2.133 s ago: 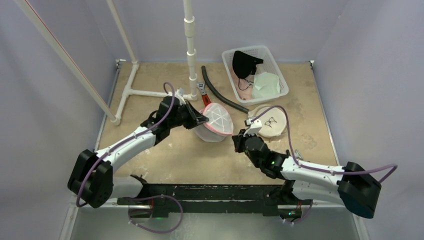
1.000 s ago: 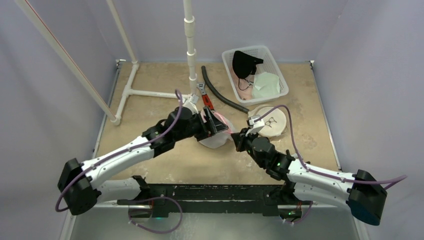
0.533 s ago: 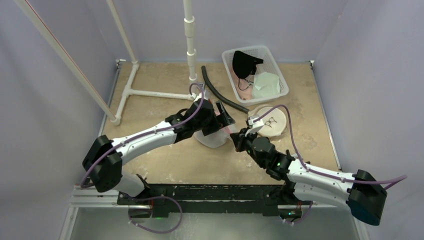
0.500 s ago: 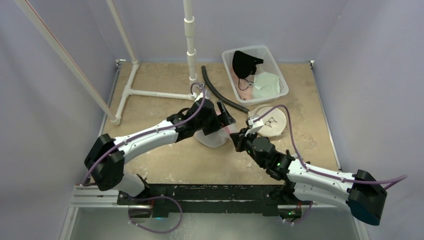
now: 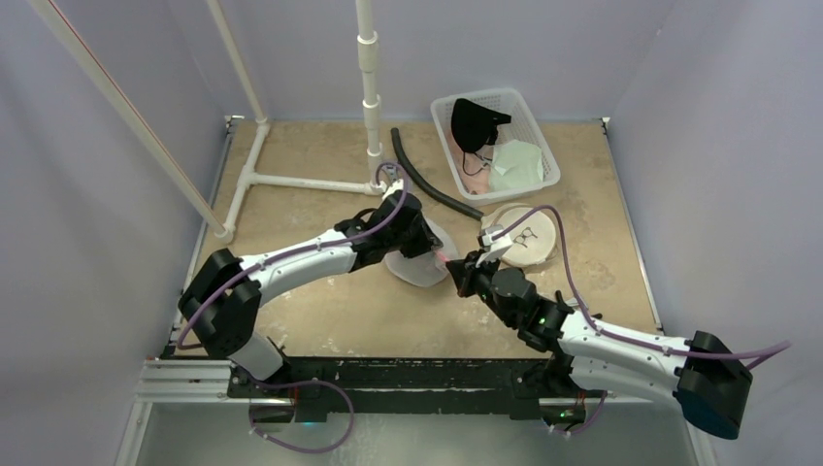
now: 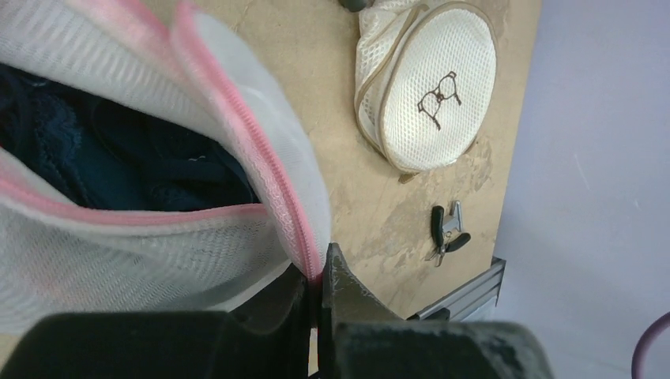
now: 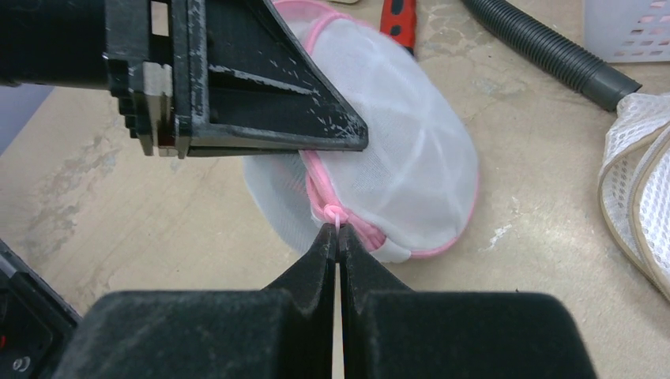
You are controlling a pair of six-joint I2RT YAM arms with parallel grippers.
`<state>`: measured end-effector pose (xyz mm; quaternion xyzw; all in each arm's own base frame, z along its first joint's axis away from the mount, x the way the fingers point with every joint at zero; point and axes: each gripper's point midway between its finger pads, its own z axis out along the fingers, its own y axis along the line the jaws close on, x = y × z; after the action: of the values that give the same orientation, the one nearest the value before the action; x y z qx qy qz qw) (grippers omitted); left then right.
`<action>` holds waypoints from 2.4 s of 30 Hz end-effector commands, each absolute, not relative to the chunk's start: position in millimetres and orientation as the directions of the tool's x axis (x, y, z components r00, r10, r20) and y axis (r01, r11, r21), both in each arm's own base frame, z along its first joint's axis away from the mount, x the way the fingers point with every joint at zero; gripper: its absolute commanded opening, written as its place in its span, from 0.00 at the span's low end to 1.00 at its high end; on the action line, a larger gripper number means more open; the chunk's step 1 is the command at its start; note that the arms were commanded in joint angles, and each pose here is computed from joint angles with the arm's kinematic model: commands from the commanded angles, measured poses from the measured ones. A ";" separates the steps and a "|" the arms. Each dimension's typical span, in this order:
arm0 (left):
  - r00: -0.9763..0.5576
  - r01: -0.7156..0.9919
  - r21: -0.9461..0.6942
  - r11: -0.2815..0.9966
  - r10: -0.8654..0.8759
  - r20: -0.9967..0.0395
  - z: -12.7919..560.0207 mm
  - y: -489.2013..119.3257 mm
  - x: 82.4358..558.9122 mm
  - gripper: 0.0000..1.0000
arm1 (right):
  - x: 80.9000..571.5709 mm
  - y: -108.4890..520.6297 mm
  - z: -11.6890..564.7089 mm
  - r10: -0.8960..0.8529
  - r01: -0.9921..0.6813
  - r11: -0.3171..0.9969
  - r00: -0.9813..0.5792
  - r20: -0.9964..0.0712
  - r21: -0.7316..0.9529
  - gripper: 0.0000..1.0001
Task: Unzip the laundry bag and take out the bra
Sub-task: Unzip the laundry bag at the center of the board, then open the laundry bag at the center of the board.
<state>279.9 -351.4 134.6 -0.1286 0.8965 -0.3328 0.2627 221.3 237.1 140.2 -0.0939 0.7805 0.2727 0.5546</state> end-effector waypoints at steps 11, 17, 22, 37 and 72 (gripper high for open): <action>-0.759 -0.030 -0.726 0.687 -0.488 -0.431 169.5 -317.8 278.0 0.00 | 224.1 238.4 143.8 0.168 -0.446 0.833 -0.357 -0.919 0.326 0.00; -0.773 0.052 -0.751 0.658 -0.450 -0.447 184.7 -320.9 267.3 0.35 | 213.8 251.1 159.7 0.174 -0.522 0.775 -0.365 -0.915 0.356 0.51; -0.763 0.129 -0.707 0.695 -0.386 -0.518 202.7 -300.1 250.3 0.67 | 204.0 255.6 176.9 0.156 -0.558 0.743 -0.394 -0.906 0.371 0.81; -0.661 0.286 -0.581 0.762 -0.282 -0.695 242.5 -280.4 295.0 0.70 | 214.3 218.2 175.3 0.311 -0.336 0.821 -0.414 -0.855 0.461 0.77; -0.554 0.497 -0.494 0.714 -0.177 -0.814 232.0 -315.1 329.5 0.00 | 193.7 185.3 218.2 0.387 -0.374 0.780 -0.343 -0.856 0.502 0.73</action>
<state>314.6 -331.8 153.1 0.0542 0.8787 -0.3634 0.3048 188.0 192.0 192.5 -0.0128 0.7668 0.3322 0.5492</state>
